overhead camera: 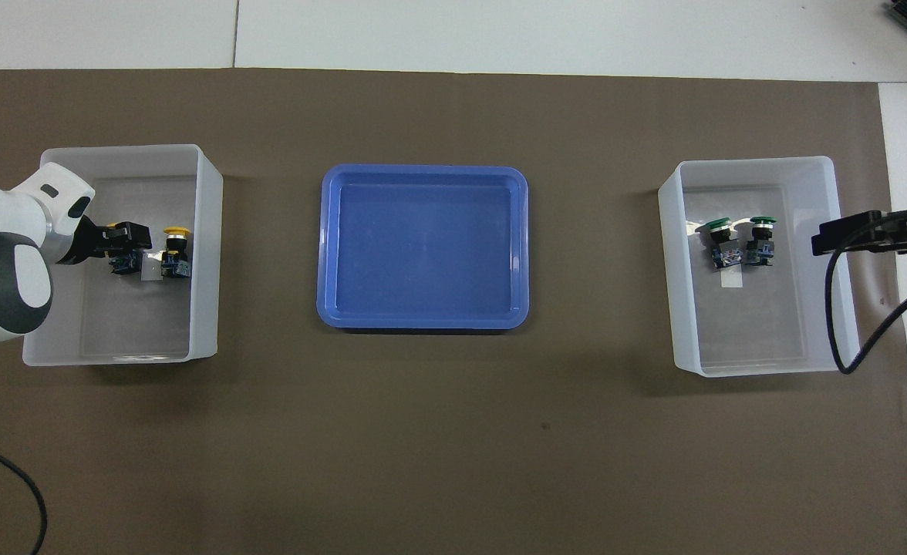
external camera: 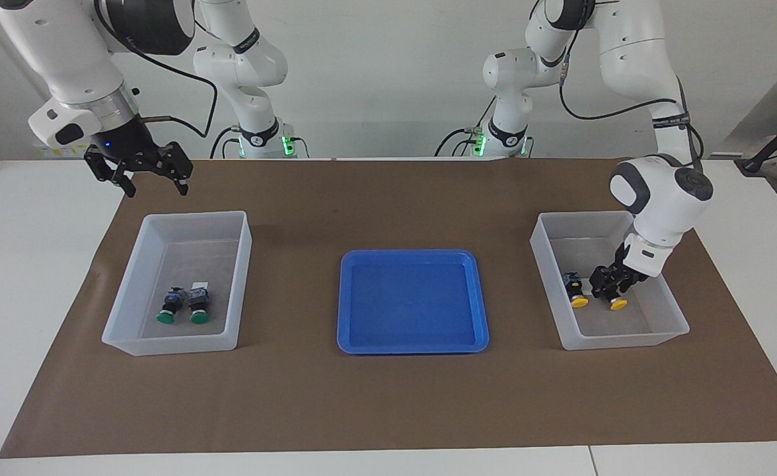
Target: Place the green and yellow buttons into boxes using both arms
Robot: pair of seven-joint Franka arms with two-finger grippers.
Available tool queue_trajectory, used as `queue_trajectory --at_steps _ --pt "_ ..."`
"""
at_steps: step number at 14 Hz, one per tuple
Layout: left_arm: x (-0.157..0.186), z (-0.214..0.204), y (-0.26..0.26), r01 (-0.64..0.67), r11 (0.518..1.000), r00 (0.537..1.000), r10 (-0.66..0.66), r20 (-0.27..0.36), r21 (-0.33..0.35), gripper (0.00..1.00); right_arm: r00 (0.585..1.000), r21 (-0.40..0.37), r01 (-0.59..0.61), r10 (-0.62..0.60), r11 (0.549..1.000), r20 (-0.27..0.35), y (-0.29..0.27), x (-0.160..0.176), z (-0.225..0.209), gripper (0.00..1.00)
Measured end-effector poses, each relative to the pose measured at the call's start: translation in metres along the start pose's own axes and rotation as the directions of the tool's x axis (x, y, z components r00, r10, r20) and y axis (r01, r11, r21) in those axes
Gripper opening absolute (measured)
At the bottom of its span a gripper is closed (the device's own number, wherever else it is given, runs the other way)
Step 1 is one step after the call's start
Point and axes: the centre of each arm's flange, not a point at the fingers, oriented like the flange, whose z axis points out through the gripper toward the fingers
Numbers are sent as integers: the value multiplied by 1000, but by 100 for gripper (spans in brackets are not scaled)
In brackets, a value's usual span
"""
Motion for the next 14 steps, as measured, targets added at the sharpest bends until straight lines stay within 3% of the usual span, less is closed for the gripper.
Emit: queue_trajectory --at_steps 1,3,6,8,11,14 --pt "9 -28 4 -7 1000 999 8 34 -7 100 1000 0 0 0 1000 0 0 0 0 100" --pt "22 -102 12 -25 999 995 27 94 -20 100 1000 0 0 0 1000 0 0 0 0 100" --pt "10 -197 28 -60 998 979 64 193 -26 100 1000 0 0 0 1000 0 0 0 0 100" --pt "-1 -229 55 -114 993 969 111 219 4 100 1000 0 5 -5 1000 0 -3 0 0 100" --pt "-26 -267 109 -176 983 968 164 192 46 100 1000 1 12 -12 1000 0 -7 0 0 100" --pt "-44 -266 129 -182 982 967 169 191 54 100 1000 1 13 -13 1000 2 -8 0 1 100"
